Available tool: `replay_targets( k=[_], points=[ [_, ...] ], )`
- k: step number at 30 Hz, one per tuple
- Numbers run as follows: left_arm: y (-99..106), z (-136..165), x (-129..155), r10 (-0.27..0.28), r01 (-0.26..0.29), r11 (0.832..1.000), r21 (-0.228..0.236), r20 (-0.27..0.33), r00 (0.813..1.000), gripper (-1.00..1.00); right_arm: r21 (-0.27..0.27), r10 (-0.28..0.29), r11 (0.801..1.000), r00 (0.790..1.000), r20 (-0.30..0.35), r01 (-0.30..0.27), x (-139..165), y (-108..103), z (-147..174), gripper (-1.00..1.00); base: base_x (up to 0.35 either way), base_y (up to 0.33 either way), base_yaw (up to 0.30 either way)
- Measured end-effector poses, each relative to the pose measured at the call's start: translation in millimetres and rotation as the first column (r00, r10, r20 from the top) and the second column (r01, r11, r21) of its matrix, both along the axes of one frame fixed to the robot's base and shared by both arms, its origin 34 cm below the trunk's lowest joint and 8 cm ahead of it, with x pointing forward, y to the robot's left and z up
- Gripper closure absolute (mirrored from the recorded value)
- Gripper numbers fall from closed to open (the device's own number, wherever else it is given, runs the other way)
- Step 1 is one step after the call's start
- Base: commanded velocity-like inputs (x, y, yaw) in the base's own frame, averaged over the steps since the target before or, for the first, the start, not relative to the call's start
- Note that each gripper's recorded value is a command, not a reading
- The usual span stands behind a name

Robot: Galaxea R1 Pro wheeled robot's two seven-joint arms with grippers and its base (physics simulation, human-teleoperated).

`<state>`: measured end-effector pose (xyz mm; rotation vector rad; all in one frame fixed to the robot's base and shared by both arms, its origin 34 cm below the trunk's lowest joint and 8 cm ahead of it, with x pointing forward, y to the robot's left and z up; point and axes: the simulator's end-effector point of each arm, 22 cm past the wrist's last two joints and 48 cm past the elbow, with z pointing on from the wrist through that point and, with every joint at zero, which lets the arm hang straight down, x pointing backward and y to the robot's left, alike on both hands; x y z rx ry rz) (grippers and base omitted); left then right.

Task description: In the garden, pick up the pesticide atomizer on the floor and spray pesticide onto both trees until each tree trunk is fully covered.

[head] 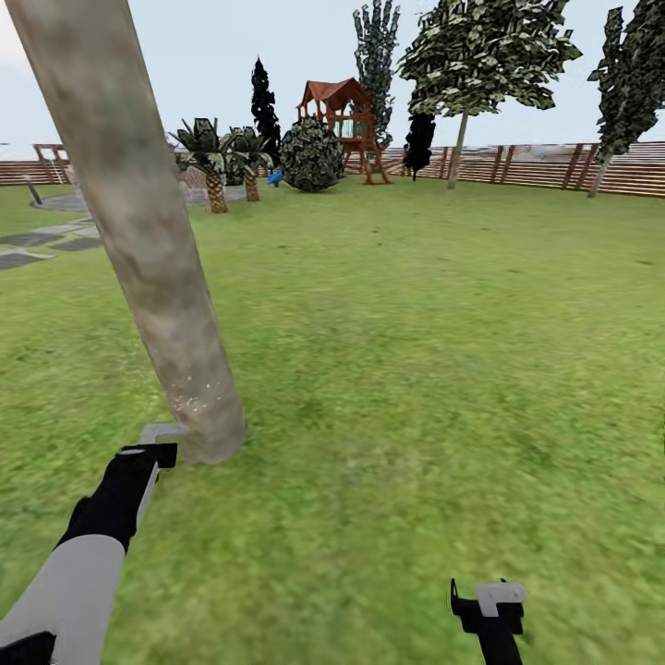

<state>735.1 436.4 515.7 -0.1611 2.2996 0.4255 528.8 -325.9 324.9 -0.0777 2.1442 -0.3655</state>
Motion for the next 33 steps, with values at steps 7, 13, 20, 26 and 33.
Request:
replay_targets(
  k=[7,13,20,26,33],
  points=[
    [-5,16,9,-0.010,0.009,1.000,0.019,0.031,0.999,1.00,0.000,0.001,1.000,1.000,0.000,-0.001,0,0,0,-1.00,0.281,-0.117,0.003],
    [6,19,7,0.004,-0.005,1.000,0.026,0.033,0.999,1.00,0.000,0.001,1.000,1.000,0.000,-0.001,0,0,0,-1.00,0.308,-0.086,0.245],
    [3,18,7,0.003,-0.003,1.000,0.024,0.032,0.999,1.00,0.000,0.000,1.000,1.000,0.000,0.000,0,0,0,-1.00,0.151,-0.232,0.277],
    [-2,14,6,-0.001,0.001,1.000,0.021,0.014,1.000,1.00,0.000,0.000,1.000,1.000,0.000,0.000,0,0,0,-1.00,0.015,-0.271,0.217],
    [-2,14,6,-0.002,0.001,1.000,0.021,0.011,1.000,1.00,0.000,0.001,1.000,1.000,0.000,-0.001,0,0,0,-1.00,0.000,-0.274,0.014]
  ],
)
